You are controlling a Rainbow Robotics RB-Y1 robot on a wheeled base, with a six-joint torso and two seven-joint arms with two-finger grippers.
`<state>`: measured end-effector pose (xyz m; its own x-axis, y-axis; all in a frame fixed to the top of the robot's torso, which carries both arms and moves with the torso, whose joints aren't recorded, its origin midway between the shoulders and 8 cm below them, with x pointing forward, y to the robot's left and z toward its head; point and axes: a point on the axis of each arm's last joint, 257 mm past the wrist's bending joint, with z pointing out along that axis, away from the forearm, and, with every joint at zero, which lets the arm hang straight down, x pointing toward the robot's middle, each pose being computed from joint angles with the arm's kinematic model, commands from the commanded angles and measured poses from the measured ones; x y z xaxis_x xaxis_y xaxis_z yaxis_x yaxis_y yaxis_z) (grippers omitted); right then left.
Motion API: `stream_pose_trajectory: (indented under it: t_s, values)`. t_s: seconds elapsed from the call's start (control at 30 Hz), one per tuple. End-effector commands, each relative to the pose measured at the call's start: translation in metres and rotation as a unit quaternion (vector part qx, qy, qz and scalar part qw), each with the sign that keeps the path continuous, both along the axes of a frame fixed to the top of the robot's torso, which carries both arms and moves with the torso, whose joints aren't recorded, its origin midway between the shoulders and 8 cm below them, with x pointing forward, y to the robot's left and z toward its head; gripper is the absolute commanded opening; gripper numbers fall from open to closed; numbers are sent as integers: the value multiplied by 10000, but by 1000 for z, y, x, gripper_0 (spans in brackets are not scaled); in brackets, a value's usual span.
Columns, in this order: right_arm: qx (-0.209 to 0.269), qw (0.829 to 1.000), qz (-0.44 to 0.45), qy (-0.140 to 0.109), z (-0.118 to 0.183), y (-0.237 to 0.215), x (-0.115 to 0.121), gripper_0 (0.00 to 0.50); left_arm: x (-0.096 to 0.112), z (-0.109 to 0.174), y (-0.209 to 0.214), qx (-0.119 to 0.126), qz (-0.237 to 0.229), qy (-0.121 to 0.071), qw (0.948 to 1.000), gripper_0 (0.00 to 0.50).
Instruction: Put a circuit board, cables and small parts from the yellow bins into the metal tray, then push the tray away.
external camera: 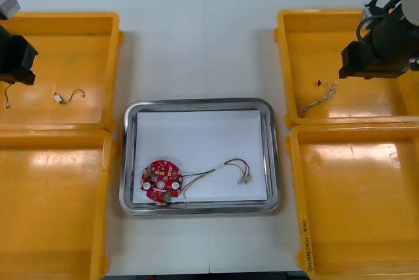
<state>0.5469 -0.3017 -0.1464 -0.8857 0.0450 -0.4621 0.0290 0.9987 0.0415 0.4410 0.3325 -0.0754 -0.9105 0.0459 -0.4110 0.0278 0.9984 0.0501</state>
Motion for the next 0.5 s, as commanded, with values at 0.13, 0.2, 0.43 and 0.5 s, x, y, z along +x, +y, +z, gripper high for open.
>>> stream_pose_trajectory:
  t_s: [0.13, 0.2, 0.43, 0.5]
  values:
    - [745, 9931, -850, -301, 20, 19, 20, 500, -3, 9, -53, -571, 365, -450, 9967, 0]
    - [902, 9903, -1017, -274, 16, 22, 22, 500, -4, 6, -65, -589, 330, -493, 9965, 0]
    - [1335, 9770, -1655, -153, 5, 27, 25, 500, 1, -9, -122, -755, 62, -600, 9953, 0]
    - [1422, 9739, -1767, -117, 2, 28, 25, 500, 3, -12, -134, -780, 8, -623, 9950, 0]
